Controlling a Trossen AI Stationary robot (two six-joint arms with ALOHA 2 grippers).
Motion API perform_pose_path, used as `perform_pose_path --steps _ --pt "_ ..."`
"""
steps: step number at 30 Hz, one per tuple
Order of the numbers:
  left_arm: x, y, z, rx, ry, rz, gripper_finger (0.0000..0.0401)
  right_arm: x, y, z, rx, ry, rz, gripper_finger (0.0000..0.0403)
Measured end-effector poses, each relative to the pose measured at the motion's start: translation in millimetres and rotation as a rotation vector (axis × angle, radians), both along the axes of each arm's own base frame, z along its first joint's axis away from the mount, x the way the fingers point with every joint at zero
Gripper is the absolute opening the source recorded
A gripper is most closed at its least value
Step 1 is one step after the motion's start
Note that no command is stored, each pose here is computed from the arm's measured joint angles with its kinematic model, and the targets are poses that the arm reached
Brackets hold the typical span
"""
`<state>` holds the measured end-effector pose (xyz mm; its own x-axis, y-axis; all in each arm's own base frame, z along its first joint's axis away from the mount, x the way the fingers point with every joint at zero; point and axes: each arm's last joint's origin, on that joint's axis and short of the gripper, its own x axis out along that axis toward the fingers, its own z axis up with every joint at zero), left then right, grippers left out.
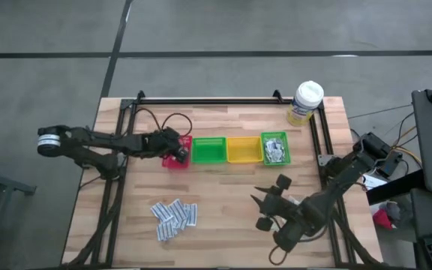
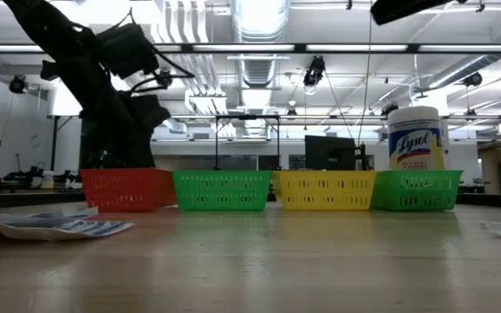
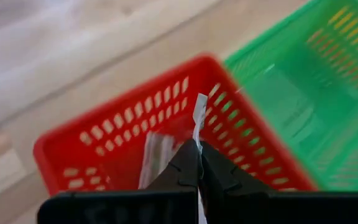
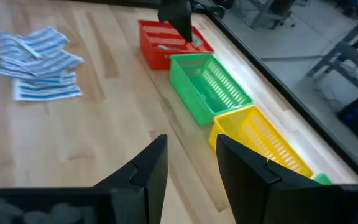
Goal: Pick & Place First Aid Supplies
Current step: Put the green bandage into the red bin
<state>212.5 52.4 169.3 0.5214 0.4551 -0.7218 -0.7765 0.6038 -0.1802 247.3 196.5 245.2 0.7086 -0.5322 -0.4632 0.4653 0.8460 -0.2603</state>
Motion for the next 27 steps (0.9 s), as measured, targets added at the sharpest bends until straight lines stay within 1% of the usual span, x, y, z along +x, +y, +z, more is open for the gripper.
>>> perform_pose_path --steps 4,11,16,20,23,27 --pt "0.0 -0.4 -7.6 -0.038 0.033 0.027 0.0 -8.3 3.6 7.9 0.026 -0.024 0.023 0.0137" --pt "2.1 -1.8 -13.0 -0.094 0.045 -0.003 0.0 -17.5 6.9 16.9 0.048 -0.046 0.051 0.0128" --pt "2.2 -2.2 -13.1 -0.104 0.045 -0.016 0.0011 -17.6 6.9 16.4 0.049 -0.043 0.053 0.0131" --pt "2.3 -2.5 -13.2 -0.103 0.051 -0.035 0.0036 -17.9 7.2 15.6 0.061 -0.034 0.056 0.0136" --pt "2.2 -2.5 -13.1 -0.102 0.052 -0.037 0.0067 -17.9 7.5 15.2 0.071 -0.024 0.061 0.0139" --pt "1.7 -3.0 -9.4 -0.11 0.033 -0.048 0.0109 -18.4 8.3 13.1 0.109 0.025 0.085 0.0137"
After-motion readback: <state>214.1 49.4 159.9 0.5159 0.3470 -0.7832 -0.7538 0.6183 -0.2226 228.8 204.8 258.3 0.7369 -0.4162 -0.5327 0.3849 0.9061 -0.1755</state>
